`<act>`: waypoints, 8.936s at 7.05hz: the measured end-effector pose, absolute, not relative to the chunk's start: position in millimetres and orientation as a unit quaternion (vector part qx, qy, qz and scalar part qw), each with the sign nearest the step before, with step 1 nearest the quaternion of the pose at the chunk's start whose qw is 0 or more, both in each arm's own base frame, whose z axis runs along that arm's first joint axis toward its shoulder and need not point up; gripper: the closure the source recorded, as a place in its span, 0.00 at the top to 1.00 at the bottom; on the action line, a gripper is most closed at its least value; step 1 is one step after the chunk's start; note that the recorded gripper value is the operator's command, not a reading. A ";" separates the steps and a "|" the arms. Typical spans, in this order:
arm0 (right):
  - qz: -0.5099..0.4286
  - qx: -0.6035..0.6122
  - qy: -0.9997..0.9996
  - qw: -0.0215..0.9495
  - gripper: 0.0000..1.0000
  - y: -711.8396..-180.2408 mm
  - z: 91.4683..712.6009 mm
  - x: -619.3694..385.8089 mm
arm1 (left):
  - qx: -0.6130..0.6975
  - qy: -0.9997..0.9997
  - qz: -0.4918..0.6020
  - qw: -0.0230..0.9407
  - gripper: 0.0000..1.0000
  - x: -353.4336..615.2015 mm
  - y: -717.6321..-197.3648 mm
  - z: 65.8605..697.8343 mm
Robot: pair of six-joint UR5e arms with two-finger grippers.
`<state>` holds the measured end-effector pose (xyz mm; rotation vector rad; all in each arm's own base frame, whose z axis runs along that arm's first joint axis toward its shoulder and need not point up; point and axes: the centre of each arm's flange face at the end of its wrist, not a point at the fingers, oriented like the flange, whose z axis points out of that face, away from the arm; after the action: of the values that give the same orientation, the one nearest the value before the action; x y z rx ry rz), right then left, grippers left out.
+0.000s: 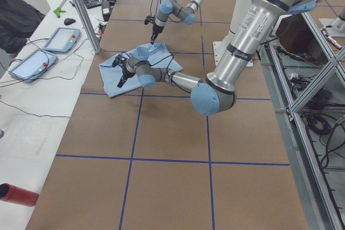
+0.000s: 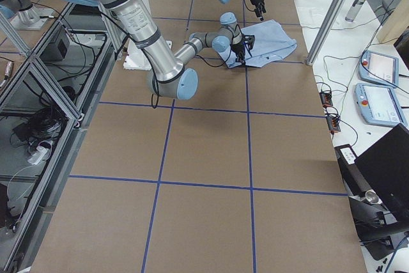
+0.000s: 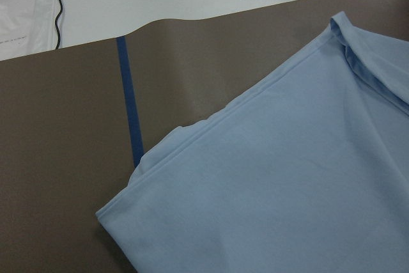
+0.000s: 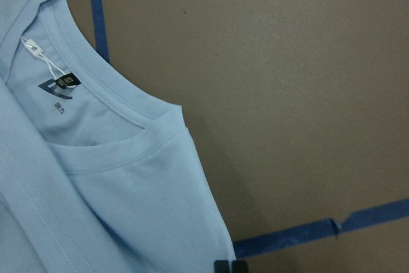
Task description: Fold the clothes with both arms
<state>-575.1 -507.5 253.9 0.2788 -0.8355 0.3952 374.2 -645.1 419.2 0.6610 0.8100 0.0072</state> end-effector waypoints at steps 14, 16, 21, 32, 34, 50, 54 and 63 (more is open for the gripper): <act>0.038 0.223 -0.403 0.887 0.91 -230.7 316.8 -509.5 | 0.316 0.393 0.008 0.864 1.00 381.6 -639.4 413.2; 0.002 0.252 -0.395 0.883 0.42 -202.1 317.0 -523.0 | 0.315 0.394 0.010 0.864 1.00 385.9 -636.7 413.6; -0.044 0.294 -0.374 0.878 0.00 -204.8 314.5 -522.5 | 0.313 0.394 0.011 0.864 1.00 387.3 -635.1 415.2; 0.109 0.225 -0.390 0.886 1.00 -204.4 354.9 -483.8 | 0.313 0.395 0.012 0.864 1.00 385.3 -629.2 417.9; 0.096 0.208 -0.404 0.886 0.86 -213.9 337.9 -489.4 | 0.313 0.394 0.012 0.864 1.00 385.7 -629.0 418.3; 0.098 0.221 -0.382 0.892 0.11 -236.9 350.6 -495.7 | 0.313 0.395 0.013 0.864 1.00 383.0 -623.7 421.6; 0.202 0.186 -0.398 0.875 1.00 -224.4 362.0 -496.6 | 0.312 0.396 0.016 0.863 1.00 386.7 -621.5 420.9; 0.046 0.218 -0.332 0.917 1.00 -319.6 311.0 -524.7 | 0.312 0.397 0.016 0.863 1.00 387.2 -621.0 419.8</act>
<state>-524.7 -319.6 311.0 0.4483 -0.6835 0.0954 387.2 -621.0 419.8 0.6551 0.8321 0.0345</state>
